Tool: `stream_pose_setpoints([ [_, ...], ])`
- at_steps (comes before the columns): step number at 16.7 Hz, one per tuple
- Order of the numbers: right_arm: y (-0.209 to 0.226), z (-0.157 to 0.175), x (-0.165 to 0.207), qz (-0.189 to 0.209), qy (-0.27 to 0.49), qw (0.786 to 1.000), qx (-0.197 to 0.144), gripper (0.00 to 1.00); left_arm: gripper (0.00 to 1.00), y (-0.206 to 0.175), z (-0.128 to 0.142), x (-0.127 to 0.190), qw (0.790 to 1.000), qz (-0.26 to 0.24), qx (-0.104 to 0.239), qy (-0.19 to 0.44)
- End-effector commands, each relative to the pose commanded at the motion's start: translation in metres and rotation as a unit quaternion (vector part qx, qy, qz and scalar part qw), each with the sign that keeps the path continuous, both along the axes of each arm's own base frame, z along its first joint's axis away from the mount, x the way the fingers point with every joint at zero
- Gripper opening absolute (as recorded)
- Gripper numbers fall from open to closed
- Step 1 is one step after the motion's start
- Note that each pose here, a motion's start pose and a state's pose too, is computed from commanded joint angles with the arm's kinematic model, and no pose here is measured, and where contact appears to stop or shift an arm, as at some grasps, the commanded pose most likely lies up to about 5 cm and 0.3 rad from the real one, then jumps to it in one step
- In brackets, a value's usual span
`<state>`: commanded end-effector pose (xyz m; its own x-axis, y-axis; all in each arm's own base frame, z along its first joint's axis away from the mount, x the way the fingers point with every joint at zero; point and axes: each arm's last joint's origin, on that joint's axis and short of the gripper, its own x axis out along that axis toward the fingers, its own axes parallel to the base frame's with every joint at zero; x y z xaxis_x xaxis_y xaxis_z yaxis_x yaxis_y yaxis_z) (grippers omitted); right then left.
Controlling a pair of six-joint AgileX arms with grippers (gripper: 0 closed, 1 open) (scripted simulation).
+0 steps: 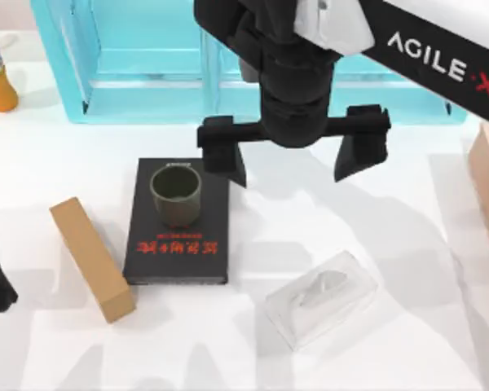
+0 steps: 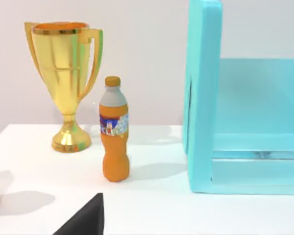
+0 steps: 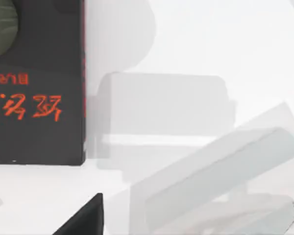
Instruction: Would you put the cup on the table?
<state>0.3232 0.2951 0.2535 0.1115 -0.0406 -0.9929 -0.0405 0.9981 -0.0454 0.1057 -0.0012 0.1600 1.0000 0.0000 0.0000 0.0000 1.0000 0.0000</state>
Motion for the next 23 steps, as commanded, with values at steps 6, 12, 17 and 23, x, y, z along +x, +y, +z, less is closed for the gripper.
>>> stream_pose_setpoints([
  [6, 0.068, -0.004, 0.005, -0.014, -0.058, 0.998, 0.013, 1.00, 1.00, 0.000, 0.000, 0.000, 1.000, 0.000, 0.000, 0.000],
  [12, 0.088, -0.006, -0.001, -0.023, -0.094, 0.995, 0.029, 1.00, 1.00, 0.000, 0.000, 0.000, 1.000, 0.000, 0.000, 0.000],
  [17, 0.086, -0.005, 0.001, -0.025, -0.094, 0.995, 0.029, 1.00, 1.00, 0.000, 0.000, 0.000, 1.000, 0.000, 0.000, 0.000],
  [23, 0.091, -0.035, 0.015, -0.023, -0.094, 0.995, 0.028, 1.00, 1.00, 0.000, 0.000, 0.000, 1.000, 0.000, 0.000, 0.000],
])
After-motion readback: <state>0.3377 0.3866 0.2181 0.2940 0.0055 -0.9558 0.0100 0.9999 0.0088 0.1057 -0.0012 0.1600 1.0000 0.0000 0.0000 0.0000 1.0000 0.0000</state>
